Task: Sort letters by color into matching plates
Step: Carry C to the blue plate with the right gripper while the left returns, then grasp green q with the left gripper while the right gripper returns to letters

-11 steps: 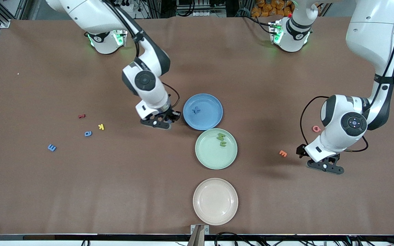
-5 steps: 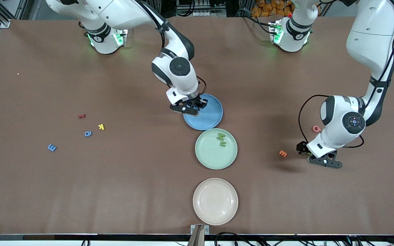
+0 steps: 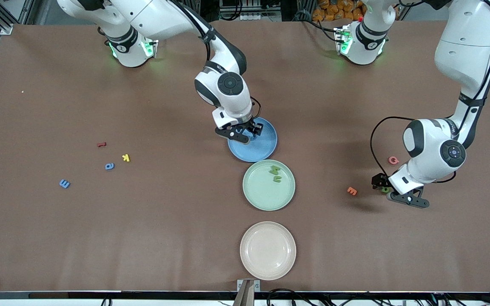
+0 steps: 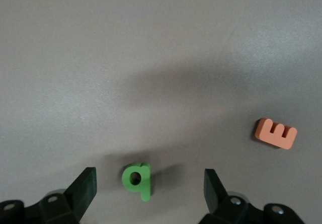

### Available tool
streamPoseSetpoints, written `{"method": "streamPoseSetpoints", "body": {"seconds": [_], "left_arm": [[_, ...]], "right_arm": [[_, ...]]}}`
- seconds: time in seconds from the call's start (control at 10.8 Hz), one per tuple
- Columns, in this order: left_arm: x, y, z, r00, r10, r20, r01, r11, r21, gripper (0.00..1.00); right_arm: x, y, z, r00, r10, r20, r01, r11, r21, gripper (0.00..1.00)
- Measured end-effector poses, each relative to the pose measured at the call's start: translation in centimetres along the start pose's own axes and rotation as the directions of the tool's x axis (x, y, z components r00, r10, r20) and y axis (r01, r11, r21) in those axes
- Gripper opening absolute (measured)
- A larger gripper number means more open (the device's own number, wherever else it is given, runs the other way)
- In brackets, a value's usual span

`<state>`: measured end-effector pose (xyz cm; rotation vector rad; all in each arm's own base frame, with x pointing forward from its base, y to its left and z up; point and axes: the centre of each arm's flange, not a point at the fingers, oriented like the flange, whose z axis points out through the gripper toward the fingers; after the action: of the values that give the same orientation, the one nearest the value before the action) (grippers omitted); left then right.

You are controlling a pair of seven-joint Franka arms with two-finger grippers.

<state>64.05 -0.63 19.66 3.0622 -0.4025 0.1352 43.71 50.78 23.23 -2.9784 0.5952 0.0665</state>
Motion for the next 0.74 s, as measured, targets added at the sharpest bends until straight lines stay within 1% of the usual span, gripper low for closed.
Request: {"method": "streamPoseSetpoints", "body": {"seconds": [0.09,0.18,0.37,0.46,0.74], "left_arm": [[-0.1,0.1,0.3,1.000,0.007,0.004,-0.007,1.000,-0.002,0.95],[-0.2,0.2,0.7,1.000,0.019,0.010,-0.019,1.000,-0.005,0.93],[-0.5,0.3,1.6,0.999,0.033,0.024,-0.032,0.999,-0.010,0.90],[-0.6,0.2,2.1,0.999,0.040,0.030,-0.039,0.999,-0.012,0.87],[-0.9,-0.4,2.4,0.998,0.054,0.036,-0.054,0.999,-0.004,0.85]], "right_arm": [[0.1,0.1,0.0,1.000,-0.001,0.002,0.001,1.000,-0.012,0.88],[0.3,0.2,-0.1,1.000,-0.015,0.006,0.016,0.999,-0.033,1.00],[2.0,0.8,-1.2,0.999,-0.048,0.010,0.049,0.997,-0.066,1.00],[3.9,1.6,-2.3,0.998,-0.057,0.008,0.057,0.995,-0.077,1.00],[10.7,5.4,-5.9,0.997,-0.081,0.015,0.082,0.991,-0.110,1.00]]}}
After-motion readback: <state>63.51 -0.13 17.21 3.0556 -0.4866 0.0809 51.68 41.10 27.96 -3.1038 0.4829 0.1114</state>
